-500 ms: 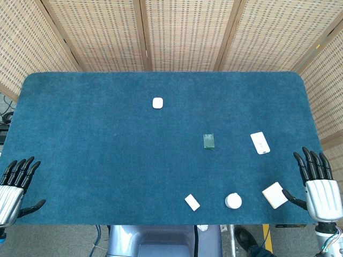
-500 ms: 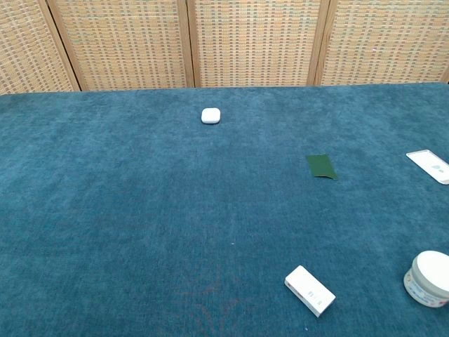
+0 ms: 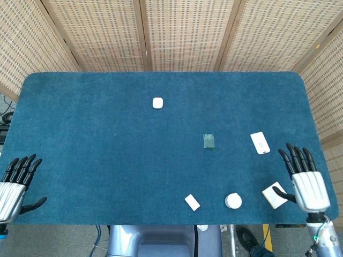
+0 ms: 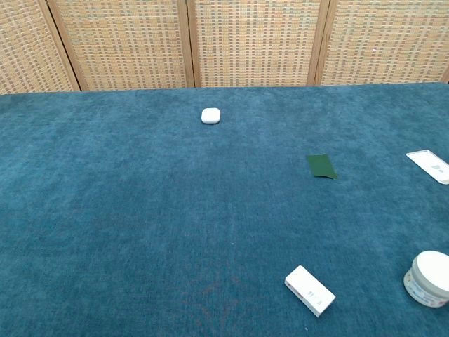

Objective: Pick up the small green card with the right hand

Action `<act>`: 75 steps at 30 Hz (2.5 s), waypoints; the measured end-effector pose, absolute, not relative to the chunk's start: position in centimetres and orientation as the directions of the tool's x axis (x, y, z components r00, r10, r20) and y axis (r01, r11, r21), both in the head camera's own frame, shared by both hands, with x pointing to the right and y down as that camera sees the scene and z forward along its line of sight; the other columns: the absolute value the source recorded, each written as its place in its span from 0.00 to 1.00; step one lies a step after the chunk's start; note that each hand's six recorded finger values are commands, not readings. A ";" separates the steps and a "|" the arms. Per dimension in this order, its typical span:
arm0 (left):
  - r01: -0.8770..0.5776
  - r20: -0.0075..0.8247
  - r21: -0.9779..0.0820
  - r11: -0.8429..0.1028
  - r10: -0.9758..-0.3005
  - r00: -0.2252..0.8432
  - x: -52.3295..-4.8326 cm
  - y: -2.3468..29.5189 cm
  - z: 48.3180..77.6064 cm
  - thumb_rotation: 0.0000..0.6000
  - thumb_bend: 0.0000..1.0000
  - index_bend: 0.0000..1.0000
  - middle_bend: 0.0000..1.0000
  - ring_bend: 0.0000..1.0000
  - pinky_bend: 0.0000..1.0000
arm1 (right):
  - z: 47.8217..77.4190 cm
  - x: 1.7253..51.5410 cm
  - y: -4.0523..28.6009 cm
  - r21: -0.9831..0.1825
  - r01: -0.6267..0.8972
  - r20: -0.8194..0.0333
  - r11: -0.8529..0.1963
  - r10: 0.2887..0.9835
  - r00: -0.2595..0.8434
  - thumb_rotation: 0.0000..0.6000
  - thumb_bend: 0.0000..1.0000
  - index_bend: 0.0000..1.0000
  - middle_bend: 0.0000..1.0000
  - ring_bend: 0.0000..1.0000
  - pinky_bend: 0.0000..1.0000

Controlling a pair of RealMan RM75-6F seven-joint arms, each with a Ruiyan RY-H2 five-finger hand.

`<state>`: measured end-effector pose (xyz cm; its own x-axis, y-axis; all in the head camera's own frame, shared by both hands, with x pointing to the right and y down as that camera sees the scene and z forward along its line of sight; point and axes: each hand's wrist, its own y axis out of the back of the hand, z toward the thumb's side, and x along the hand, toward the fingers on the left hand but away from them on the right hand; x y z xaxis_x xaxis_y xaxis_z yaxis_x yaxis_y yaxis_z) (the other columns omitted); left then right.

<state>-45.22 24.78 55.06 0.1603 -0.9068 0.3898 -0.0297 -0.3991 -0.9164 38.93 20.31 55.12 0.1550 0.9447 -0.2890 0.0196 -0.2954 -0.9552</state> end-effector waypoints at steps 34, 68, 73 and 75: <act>-0.055 0.416 -0.905 -0.421 -0.905 0.084 -46.1 22.8 55.8 1.00 0.00 0.00 0.00 0.00 0.00 | 74.0 20.8 7.7 -0.846 -0.260 -0.532 -0.465 0.766 0.360 1.00 0.26 0.30 0.00 0.00 0.00; -0.066 0.425 -0.901 -0.429 -0.903 0.070 -46.4 22.5 55.9 1.00 0.00 0.00 0.00 0.00 0.00 | 77.3 21.0 7.5 -0.820 -0.366 -0.555 -0.440 0.769 0.317 1.00 0.26 0.34 0.00 0.00 0.00; -0.066 0.426 -0.900 -0.430 -0.902 0.068 -46.4 22.4 55.9 1.00 0.00 0.00 0.00 0.00 0.00 | 76.2 21.1 6.1 -0.859 -0.328 -0.489 -0.392 0.817 0.305 1.00 0.26 0.34 0.00 0.00 0.00; -0.064 0.428 -0.900 -0.432 -0.901 0.069 -46.4 22.4 56.0 1.00 0.00 0.00 0.00 0.00 0.00 | 75.4 21.2 5.6 -0.881 -0.297 -0.452 -0.368 0.839 0.302 1.00 0.26 0.34 0.00 0.00 0.00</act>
<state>-46.36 22.44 56.01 0.0688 -0.9011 0.4281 -0.0636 -0.4323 -0.8995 21.16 5.57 75.45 0.3018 0.8392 -0.4524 -0.2974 -0.3680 -0.8810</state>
